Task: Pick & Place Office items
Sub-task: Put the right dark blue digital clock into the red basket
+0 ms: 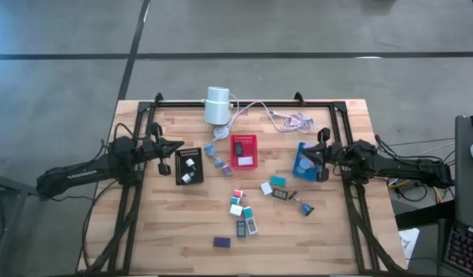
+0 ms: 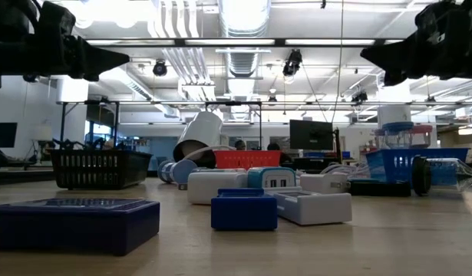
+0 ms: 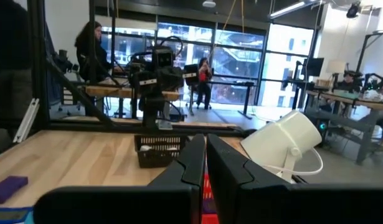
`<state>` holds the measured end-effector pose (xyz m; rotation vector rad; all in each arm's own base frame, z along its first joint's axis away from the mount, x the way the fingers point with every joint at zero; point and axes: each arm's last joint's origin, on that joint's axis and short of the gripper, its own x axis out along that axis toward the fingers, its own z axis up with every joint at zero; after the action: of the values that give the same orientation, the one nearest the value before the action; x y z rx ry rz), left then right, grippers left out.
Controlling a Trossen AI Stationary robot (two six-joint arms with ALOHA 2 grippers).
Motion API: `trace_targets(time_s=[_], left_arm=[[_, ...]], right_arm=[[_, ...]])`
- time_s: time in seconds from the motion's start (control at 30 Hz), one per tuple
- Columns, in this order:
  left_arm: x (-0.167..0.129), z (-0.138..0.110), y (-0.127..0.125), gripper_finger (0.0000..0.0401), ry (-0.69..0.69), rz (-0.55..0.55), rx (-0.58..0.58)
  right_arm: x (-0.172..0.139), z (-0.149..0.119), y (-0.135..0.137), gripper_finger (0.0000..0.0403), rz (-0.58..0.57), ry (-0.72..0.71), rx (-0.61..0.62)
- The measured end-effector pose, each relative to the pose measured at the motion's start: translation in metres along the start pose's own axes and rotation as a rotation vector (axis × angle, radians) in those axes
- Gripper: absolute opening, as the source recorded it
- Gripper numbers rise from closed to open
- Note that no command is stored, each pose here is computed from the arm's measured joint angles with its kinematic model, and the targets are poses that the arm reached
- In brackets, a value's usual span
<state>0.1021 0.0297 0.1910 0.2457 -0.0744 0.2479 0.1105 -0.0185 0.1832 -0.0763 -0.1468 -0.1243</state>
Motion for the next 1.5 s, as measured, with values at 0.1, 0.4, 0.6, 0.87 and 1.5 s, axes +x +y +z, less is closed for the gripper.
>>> trace_targets(time_s=[0.1,0.4,0.6,0.87,1.5], left_arm=[[0.0,0.0,0.0,0.0,0.0,0.0,-0.023],[0.003,0.023,-0.004,0.0,-0.055,-0.195,-0.242],[0.021,0.056,-0.006,0.0,0.011,-0.217,-0.407],[0.066,0.07,-0.045,0.0,0.451,-0.206,-0.339],[0.161,0.056,-0.178,0.0083,0.992,-0.376,-0.285]], right_arm=[[0.0,0.0,0.0,0.0012,0.0,-0.001,0.016],[0.0,0.0,0.0,0.0012,0.0,-0.002,0.022],[0.0,0.0,0.0,0.0012,-0.012,-0.001,0.025],[0.0,0.001,0.0,0.0013,-0.013,-0.007,0.022],[0.0,0.001,0.0,0.0013,-0.012,-0.01,0.02]])
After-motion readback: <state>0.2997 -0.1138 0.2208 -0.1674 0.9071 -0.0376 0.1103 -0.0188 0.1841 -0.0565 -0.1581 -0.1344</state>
